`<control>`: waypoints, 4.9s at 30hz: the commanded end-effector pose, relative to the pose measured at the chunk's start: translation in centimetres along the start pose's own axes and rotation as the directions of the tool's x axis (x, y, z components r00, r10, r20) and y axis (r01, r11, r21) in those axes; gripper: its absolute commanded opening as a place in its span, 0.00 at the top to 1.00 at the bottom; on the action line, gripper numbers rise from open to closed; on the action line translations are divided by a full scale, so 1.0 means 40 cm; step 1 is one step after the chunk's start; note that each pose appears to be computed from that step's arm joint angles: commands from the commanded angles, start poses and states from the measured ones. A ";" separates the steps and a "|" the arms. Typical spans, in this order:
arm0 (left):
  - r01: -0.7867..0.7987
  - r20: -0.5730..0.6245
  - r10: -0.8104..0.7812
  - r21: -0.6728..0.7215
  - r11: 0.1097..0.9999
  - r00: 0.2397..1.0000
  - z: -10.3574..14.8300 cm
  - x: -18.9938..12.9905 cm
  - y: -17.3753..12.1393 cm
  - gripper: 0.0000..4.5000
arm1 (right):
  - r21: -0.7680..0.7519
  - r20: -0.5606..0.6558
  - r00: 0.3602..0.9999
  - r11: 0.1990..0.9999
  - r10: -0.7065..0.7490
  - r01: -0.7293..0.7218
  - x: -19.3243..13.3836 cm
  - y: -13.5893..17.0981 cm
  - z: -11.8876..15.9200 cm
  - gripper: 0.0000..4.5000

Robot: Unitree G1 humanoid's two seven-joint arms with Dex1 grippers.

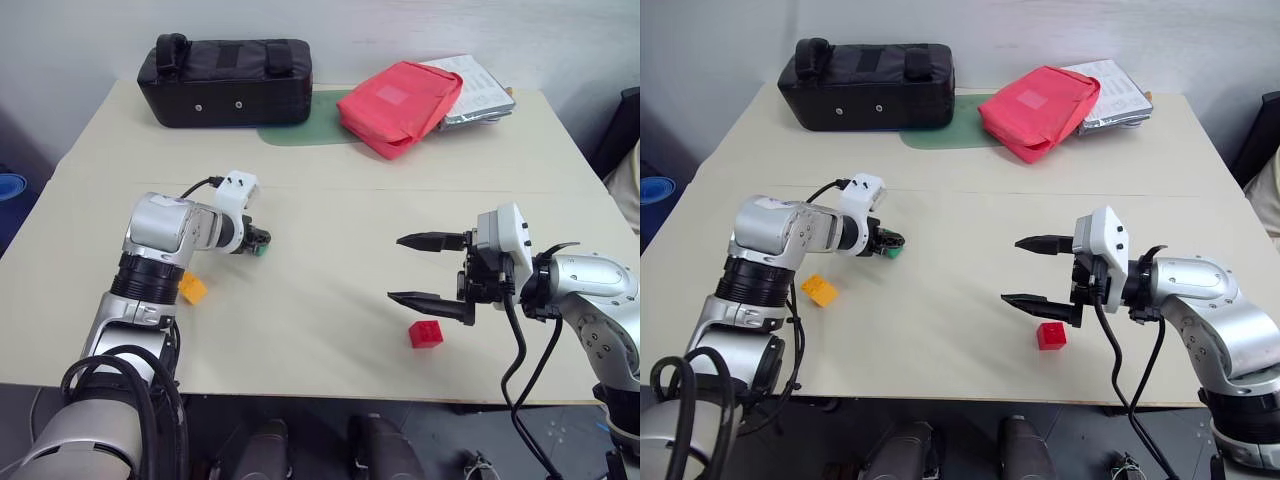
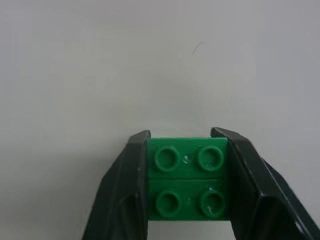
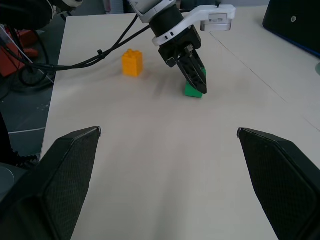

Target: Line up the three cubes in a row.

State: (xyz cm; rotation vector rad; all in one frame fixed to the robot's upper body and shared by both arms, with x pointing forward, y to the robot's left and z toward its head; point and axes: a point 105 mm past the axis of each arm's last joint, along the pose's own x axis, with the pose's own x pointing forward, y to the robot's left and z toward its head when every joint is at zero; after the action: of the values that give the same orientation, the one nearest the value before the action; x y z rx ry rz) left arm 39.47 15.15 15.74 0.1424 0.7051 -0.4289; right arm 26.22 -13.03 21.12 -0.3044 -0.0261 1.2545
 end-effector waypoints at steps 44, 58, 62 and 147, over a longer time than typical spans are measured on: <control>0.635 -0.361 -0.634 0.722 0.274 0.684 -0.163 -0.009 -0.426 0.67 | 0.027 -0.300 0.954 0.999 -0.016 0.026 -0.142 0.111 -0.114 0.00; 0.666 -0.321 -0.664 0.652 0.363 0.675 -0.149 -0.026 -0.436 0.13 | 0.021 -0.289 0.957 0.999 -0.020 0.027 -0.132 0.103 -0.118 0.00; 0.656 -0.289 -0.671 0.647 0.389 0.683 -0.140 -0.040 -0.413 0.01 | 0.019 -0.285 0.958 0.999 -0.022 0.028 -0.130 0.102 -0.117 0.00; 0.445 0.132 -0.624 0.589 0.674 0.770 -0.113 -0.262 -0.099 0.01 | -0.020 -0.225 0.974 0.999 0.032 -0.038 -0.123 0.014 -0.057 0.00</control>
State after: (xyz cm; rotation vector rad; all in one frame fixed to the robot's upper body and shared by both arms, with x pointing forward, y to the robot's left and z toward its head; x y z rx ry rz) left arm 28.23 15.42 17.41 0.3685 0.3285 -1.2588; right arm 24.63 -18.09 18.75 -0.4716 0.1796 1.2288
